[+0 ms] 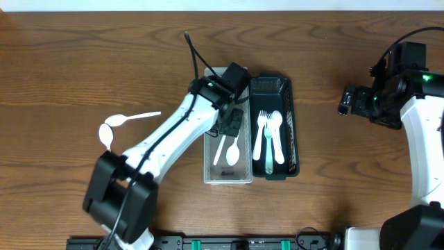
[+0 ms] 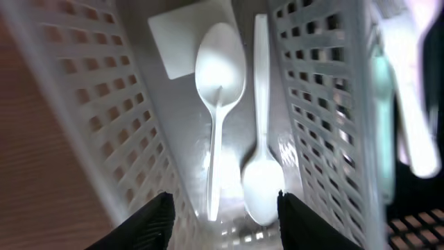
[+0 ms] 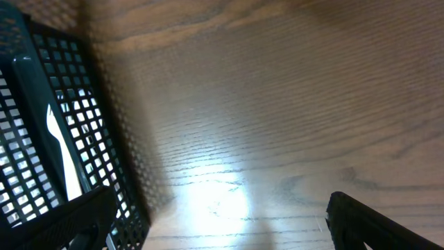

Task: Pack container
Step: 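Lower the spoon into the white basket and open the left gripper, then return left gripper to the spoons and grasp a third white spoon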

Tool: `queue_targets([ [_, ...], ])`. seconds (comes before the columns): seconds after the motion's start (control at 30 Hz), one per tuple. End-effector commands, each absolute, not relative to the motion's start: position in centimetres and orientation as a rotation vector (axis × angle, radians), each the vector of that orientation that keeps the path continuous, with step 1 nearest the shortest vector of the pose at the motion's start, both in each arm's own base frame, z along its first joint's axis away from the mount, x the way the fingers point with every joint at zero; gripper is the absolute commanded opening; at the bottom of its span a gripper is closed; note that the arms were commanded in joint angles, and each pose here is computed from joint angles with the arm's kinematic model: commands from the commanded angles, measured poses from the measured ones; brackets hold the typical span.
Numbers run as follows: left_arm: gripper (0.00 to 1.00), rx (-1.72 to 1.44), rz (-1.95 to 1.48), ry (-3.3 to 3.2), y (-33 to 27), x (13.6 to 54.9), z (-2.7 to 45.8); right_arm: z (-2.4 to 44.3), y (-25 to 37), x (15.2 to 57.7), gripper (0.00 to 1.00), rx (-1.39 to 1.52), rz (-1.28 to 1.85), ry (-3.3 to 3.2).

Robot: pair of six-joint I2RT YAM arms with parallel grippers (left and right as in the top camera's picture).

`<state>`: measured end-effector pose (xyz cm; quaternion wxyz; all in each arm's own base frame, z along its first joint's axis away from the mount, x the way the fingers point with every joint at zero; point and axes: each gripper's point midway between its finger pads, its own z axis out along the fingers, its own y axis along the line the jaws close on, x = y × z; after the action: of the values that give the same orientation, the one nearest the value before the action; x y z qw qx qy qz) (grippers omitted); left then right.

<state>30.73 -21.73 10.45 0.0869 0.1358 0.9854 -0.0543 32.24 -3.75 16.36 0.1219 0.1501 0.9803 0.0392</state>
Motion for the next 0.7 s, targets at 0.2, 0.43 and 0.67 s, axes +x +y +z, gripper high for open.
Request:
queue_targets([
  [0.2,0.72,0.077,-0.321,2.638,-16.8,31.6,22.3,16.0,-3.6,32.2,0.99,0.397,0.12,2.88],
  [0.43,0.88,0.042,-0.219,2.339,-9.2,30.7,30.9,16.0,-3.6,32.2,0.99,0.392,0.119,2.879],
  [0.67,0.83,-0.579,-0.159,2.256,-0.7,31.0,31.1,16.0,-3.6,32.2,0.99,0.392,0.12,2.877],
])
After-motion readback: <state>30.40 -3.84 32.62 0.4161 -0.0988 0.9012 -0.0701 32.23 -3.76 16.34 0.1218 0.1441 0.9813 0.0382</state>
